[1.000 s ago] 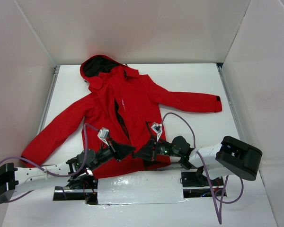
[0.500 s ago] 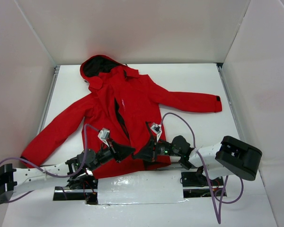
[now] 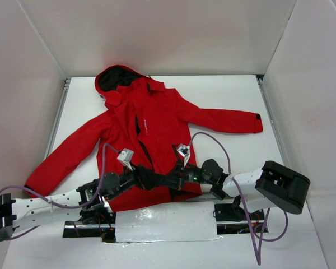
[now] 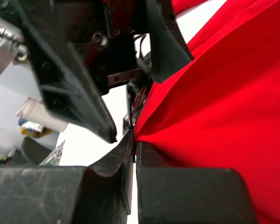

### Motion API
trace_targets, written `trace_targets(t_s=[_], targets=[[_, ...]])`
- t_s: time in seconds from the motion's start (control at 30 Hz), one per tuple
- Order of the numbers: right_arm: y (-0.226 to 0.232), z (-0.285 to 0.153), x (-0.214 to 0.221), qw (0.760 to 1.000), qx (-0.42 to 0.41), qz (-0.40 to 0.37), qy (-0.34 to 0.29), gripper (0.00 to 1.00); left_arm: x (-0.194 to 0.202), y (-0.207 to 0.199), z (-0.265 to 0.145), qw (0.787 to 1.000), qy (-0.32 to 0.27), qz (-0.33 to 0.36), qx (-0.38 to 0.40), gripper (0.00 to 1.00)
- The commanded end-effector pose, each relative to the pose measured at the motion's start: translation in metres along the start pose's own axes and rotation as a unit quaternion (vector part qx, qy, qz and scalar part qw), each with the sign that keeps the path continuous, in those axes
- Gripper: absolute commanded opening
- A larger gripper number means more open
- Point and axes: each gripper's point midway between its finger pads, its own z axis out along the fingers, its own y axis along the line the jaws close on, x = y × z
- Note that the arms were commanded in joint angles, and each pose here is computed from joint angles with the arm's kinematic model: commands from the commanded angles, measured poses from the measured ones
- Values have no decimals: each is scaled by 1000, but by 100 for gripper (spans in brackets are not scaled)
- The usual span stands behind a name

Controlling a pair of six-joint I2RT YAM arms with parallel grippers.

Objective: Zip up the jacket

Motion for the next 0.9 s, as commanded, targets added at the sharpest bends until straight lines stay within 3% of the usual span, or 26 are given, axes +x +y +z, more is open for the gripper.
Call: trace_targets(t_s=[0.0, 0.1, 0.33, 0.57, 0.6, 0.67, 0.87], targets=[[-2, 12, -29, 999, 14, -21, -48, 0, -19, 4, 0, 998, -17, 7, -56, 99], [-22, 10, -35, 995, 67, -2, -75, 0, -45, 11, -4, 992, -50, -10, -119, 99], [-70, -13, -52, 965, 222, 31, -135, 0, -38, 52, -24, 967, -20, 1, -256, 95], [-107, -75, -84, 888, 389, 86, -228, 0, 11, 56, -18, 940, 109, 5, -324, 82], [-104, -78, -95, 882, 399, 83, -238, 0, 27, 67, -23, 924, 139, 25, -356, 80], [-107, -94, -99, 867, 432, 74, -237, 0, 38, 59, -22, 915, 161, 33, -368, 78], [-92, -110, -119, 859, 449, 57, -239, 0, 84, 60, -9, 873, 232, 76, -422, 75]])
